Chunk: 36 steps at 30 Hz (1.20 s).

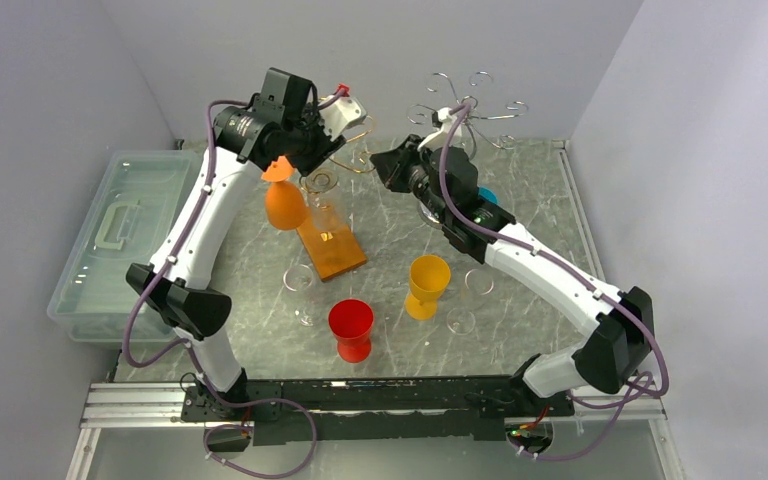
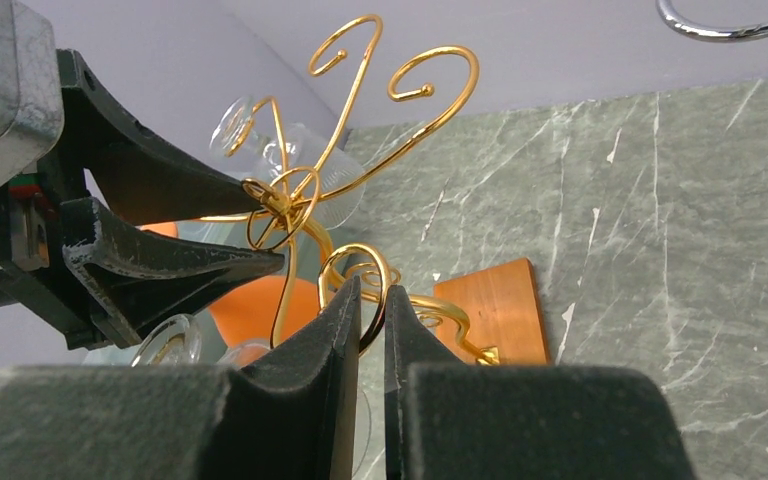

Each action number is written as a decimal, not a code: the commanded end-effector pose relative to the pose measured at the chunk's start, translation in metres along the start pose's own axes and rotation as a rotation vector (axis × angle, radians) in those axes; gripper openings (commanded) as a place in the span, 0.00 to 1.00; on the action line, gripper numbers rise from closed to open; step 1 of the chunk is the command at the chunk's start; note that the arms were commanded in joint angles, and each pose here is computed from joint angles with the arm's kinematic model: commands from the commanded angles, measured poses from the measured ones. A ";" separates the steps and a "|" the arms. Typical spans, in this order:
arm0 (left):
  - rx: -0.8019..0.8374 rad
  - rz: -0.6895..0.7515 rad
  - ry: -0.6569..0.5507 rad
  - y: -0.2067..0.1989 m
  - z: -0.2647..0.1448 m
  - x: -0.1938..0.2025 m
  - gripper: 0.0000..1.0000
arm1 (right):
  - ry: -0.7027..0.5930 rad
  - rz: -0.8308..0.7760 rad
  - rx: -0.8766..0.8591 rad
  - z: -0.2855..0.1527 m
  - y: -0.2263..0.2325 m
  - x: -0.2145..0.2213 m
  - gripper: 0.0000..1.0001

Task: Place the wine glass upside down on the wine glass rack
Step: Adjust the wine rack at the center of the board.

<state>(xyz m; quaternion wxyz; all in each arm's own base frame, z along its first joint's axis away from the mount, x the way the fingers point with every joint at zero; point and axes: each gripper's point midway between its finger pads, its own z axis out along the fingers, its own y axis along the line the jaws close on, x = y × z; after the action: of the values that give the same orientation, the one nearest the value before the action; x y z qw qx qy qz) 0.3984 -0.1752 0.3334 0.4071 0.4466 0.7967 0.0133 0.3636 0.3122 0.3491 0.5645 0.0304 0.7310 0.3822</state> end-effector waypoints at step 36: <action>-0.168 0.042 -0.182 0.091 0.014 -0.019 0.48 | 0.346 -0.080 -0.067 -0.053 0.035 0.143 0.00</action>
<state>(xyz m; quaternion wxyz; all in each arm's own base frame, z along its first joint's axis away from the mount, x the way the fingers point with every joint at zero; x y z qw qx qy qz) 0.3900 -0.1583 0.3307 0.3940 0.4775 0.7835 -0.0539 0.3293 0.3372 0.3467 0.5819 0.0504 0.7135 0.3870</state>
